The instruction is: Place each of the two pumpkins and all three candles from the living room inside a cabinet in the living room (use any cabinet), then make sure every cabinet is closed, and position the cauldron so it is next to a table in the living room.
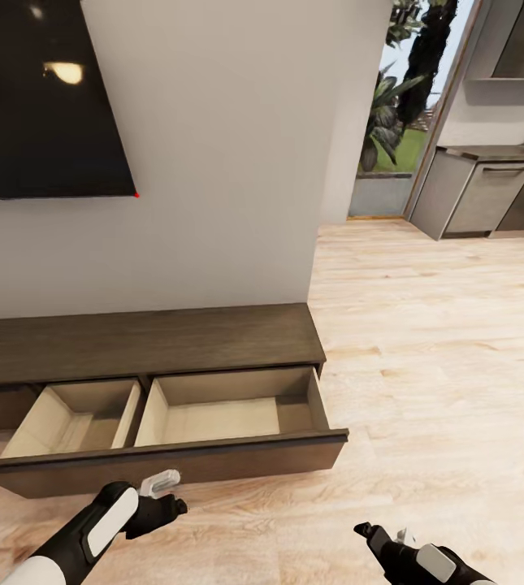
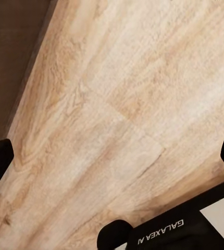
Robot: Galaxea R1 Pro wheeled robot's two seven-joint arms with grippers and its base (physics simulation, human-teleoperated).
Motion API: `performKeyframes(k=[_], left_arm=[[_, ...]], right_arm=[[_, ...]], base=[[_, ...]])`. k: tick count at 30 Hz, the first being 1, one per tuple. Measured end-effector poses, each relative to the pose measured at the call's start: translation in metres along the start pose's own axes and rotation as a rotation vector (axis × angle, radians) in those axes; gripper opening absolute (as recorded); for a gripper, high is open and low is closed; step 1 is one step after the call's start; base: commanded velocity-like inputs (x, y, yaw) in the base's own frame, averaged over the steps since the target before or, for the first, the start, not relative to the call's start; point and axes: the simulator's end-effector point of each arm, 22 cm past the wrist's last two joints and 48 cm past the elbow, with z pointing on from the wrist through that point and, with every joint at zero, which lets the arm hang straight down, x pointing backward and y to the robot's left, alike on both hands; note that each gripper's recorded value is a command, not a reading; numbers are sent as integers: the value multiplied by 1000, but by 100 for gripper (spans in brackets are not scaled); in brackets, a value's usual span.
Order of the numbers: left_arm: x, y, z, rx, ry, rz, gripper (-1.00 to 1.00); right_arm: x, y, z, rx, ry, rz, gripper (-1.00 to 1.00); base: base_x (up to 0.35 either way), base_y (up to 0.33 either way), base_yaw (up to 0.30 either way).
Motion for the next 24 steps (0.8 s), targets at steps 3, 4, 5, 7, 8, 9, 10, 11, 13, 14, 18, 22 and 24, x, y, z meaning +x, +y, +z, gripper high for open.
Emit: performKeyframes(k=[3,4,5,7,8,9,10,11,13,14,18,22,24], left_arm=[[4,16,0,-52,-6,20,100],[3,17,-1,-58,-11,22,100],[1,19,-2,-65,-24,22,100],[-3,20,-3,-74,-56,15,100],[-3,21,-4,-78,-60,12,100],[1,23,-2,-87,-61,9,100],[7,25,0,-97,-54,11,100],[10,25,0,-102,-51,13,100],[17,25,0,-116,-43,27,100],[18,24,-1,-118,-42,31,100],[20,23,-6,-127,-41,46,100],[16,22,-13,-130,-54,49,100],[16,21,-16,-130,-56,49,100]], right_arm=[[0,1,-5,4,0,1,100],[0,1,-7,6,0,1,100],[0,1,-8,12,1,1,100],[0,-2,-12,30,0,0,100],[0,-2,-13,35,0,0,100],[0,-3,-15,41,-1,0,100],[0,-3,-17,45,-3,0,100],[-1,-3,-18,46,-4,0,100],[-6,-2,-22,49,-27,-4,100],[-8,-2,-23,50,-38,-6,100],[-23,-3,-31,60,-106,-28,100],[-24,-7,-38,95,-111,-134,100],[-23,-8,-41,108,-107,-176,100]], base=[[0,0,0],[0,0,0],[0,0,0],[0,0,0],[0,0,0],[0,0,0],[0,0,0],[0,0,0],[0,0,0],[0,0,0],[0,0,0],[0,0,0],[0,0,0]])
